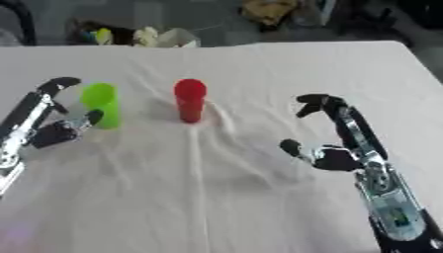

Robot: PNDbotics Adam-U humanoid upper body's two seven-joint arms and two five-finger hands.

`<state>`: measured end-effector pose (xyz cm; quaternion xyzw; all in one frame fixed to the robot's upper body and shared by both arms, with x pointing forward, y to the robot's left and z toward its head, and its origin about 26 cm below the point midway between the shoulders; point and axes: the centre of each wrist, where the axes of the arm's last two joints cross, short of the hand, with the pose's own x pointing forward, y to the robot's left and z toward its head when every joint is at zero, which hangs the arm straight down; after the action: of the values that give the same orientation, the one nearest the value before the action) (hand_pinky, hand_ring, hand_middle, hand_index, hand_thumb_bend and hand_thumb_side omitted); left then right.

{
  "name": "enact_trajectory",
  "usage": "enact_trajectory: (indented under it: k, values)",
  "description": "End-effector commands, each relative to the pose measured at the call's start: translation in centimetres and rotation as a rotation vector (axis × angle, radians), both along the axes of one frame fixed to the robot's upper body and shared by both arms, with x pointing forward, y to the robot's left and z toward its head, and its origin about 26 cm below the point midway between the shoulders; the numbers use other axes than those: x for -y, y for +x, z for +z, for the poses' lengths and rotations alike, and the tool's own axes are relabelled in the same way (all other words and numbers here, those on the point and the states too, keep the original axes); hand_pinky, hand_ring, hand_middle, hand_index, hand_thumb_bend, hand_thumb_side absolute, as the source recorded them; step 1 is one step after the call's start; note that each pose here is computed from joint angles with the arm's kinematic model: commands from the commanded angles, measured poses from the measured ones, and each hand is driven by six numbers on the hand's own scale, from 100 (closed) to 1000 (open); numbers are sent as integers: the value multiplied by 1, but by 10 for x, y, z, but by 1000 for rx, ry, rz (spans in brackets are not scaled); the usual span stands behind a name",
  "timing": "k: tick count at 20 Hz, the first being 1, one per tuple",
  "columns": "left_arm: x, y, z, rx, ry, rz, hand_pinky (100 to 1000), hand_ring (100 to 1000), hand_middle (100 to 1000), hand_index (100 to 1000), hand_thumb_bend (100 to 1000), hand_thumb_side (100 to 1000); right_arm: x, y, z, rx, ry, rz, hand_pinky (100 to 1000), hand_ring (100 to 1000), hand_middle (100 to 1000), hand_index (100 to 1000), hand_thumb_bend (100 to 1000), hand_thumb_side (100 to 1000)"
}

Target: Pour the contents of one cup into another cup.

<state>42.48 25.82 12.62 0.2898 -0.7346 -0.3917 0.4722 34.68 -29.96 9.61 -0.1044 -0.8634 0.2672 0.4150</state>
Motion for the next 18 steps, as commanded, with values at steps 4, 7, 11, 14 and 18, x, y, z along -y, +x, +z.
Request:
enact_trajectory:
  k: [4,7,11,14,18]
  values:
    - [-7,4,20,62,19,24,620,1000,901,932,545,710,-1,3,12,34,2,15,900,630,533,775,679,446]
    - [-9,5,23,79,17,41,621,1000,902,933,539,705,-1,3,13,37,3,17,900,630,532,775,666,443]
    - [-12,7,29,106,8,77,622,1000,906,932,517,692,-3,4,14,41,6,22,900,629,531,775,678,449]
    - [-14,8,32,125,-2,109,618,1000,908,933,503,691,-4,5,15,46,10,26,900,629,531,774,678,450]
    - [-15,10,35,138,-8,130,618,1000,909,933,493,705,-7,6,17,53,12,35,901,628,530,774,678,450]
